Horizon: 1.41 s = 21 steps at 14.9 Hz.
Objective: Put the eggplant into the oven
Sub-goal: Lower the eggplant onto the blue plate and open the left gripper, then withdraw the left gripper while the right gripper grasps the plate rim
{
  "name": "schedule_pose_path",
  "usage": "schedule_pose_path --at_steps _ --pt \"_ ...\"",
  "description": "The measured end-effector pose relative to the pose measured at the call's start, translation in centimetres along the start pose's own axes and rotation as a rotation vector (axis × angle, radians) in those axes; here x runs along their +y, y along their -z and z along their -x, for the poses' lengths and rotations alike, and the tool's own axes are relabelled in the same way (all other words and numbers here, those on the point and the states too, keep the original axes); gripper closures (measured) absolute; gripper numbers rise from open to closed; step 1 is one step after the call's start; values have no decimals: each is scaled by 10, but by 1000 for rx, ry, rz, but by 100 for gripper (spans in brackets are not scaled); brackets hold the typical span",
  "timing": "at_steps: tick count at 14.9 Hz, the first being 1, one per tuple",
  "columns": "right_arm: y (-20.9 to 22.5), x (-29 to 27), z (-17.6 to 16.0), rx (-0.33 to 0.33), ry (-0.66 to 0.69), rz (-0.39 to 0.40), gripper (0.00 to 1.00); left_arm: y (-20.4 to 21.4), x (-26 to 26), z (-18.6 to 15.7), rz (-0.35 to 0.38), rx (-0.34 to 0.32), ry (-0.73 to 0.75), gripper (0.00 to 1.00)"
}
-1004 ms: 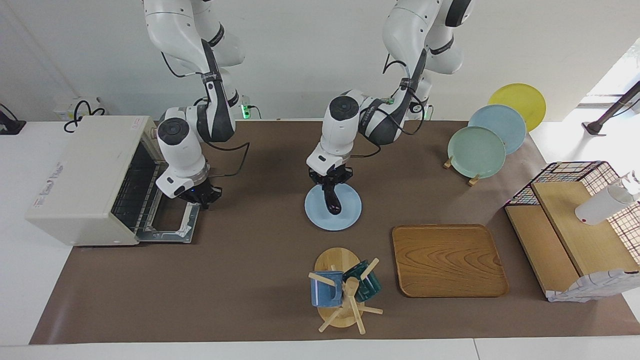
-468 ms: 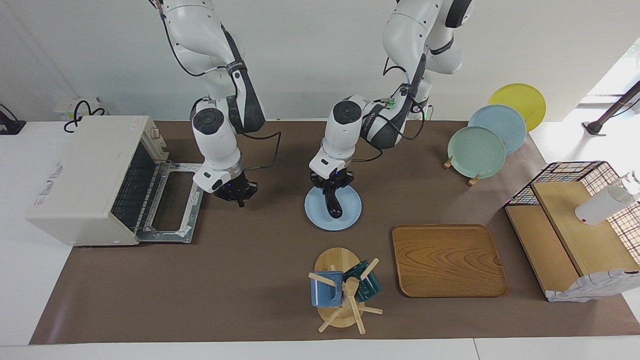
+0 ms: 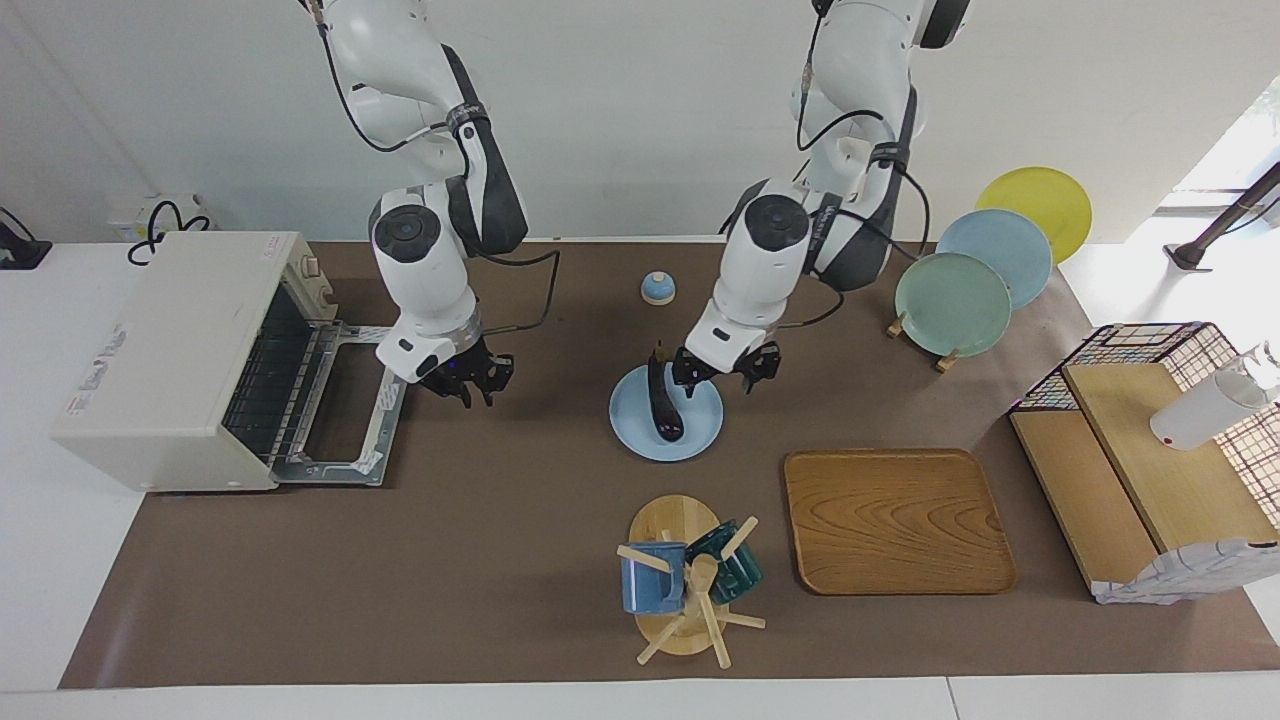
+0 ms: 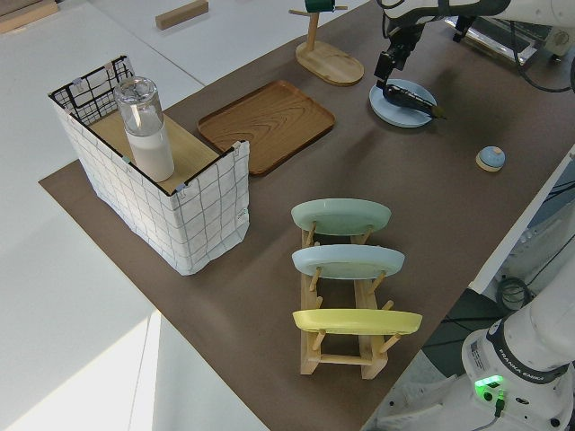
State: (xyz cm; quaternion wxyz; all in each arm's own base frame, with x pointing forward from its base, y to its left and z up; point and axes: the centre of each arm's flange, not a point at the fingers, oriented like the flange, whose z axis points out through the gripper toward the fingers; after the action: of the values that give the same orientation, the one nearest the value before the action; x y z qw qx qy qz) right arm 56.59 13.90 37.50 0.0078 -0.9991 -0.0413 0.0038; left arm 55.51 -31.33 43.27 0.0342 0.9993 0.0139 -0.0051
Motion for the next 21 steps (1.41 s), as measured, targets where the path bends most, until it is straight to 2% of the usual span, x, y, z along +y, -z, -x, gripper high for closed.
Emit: schedule_pose_path --at_steps 2,4,5,8,10,12,14,16,18,20,21 --pt "17 -25 -3 5 40 -3 32 43 -39 -14 -6 2 1 0" --pt "39 -74 -6 6 56 -5 15 76 -81 -20 -11 5 -27 0" --pt "53 -104 -10 3 41 -5 1 91 -104 -22 -15 5 -46 0" --pt "72 -210 -23 -9 -15 -3 0 130 -159 -16 -26 -5 -94 0" --pt "43 -287 -19 11 -37 4 0 144 -177 -7 -33 -20 -107 0" --pt "7 -341 -6 45 -14 31 0 145 -182 1 -41 -35 -113 0" --pt "-19 -373 10 49 14 56 0 141 -182 10 -48 -46 -117 0" --pt "-45 -397 25 85 52 106 0 145 -182 14 -49 -40 -118 0" --pt "-64 -402 27 118 83 158 0 153 -182 18 -50 -39 -119 0" --pt "-67 -396 20 130 89 169 3 162 -183 25 -57 -70 -119 0" --pt "-64 -394 16 142 91 160 13 165 -183 27 -59 -80 -120 0"
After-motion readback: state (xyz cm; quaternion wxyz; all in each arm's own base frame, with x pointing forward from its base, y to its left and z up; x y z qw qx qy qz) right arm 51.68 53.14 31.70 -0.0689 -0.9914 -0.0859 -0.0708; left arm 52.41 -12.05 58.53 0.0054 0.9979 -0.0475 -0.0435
